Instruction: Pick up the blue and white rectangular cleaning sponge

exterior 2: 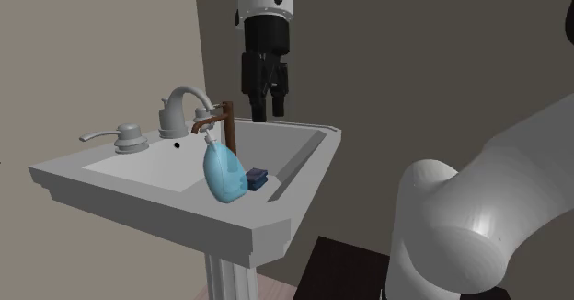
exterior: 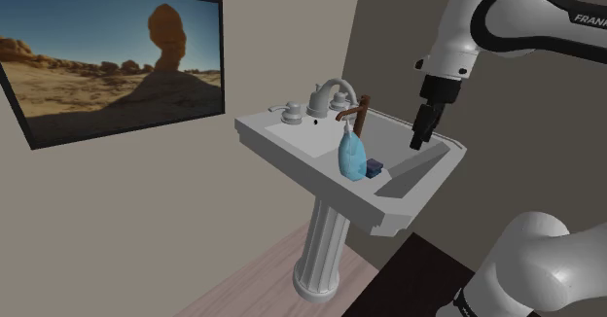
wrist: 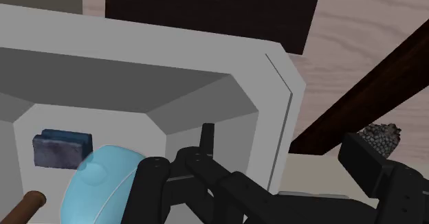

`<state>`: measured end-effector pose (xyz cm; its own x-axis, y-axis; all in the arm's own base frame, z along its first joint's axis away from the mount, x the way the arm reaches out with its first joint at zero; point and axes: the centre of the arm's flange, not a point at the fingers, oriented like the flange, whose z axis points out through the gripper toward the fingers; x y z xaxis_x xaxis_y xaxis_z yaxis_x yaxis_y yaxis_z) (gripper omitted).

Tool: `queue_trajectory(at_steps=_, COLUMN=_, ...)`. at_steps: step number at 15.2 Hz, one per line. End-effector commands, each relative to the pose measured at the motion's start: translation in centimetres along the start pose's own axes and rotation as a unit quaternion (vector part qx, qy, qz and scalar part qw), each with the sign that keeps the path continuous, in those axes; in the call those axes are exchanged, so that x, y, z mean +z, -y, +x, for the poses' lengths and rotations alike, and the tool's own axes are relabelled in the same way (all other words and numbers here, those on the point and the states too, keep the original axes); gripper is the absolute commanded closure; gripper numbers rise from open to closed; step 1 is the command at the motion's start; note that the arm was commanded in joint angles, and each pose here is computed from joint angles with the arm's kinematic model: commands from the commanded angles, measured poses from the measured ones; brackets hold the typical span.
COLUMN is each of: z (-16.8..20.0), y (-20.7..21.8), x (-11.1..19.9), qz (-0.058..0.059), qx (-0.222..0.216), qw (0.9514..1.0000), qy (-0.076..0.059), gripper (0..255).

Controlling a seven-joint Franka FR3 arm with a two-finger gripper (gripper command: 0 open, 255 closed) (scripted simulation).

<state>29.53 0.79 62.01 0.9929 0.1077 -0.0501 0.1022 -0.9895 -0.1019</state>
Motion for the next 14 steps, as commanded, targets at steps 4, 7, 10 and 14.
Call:
queue_trajectory(at_steps=4, z=3.0, y=-1.5, x=1.7, qz=0.002, qx=0.058, qw=0.9983, qy=-0.008, gripper=0)
queue_trajectory(at_steps=7, z=5.8, y=-3.3, x=3.4, qz=0.003, qx=0.117, qw=0.9930, qy=-0.016, gripper=0)
queue_trajectory(at_steps=10, z=8.4, y=-5.4, x=5.1, qz=0.005, qx=0.174, qw=0.9843, qy=-0.025, gripper=0)
queue_trajectory(at_steps=14, z=11.6, y=-8.7, x=7.2, qz=0.007, qx=0.251, qw=0.9674, qy=-0.035, gripper=0)
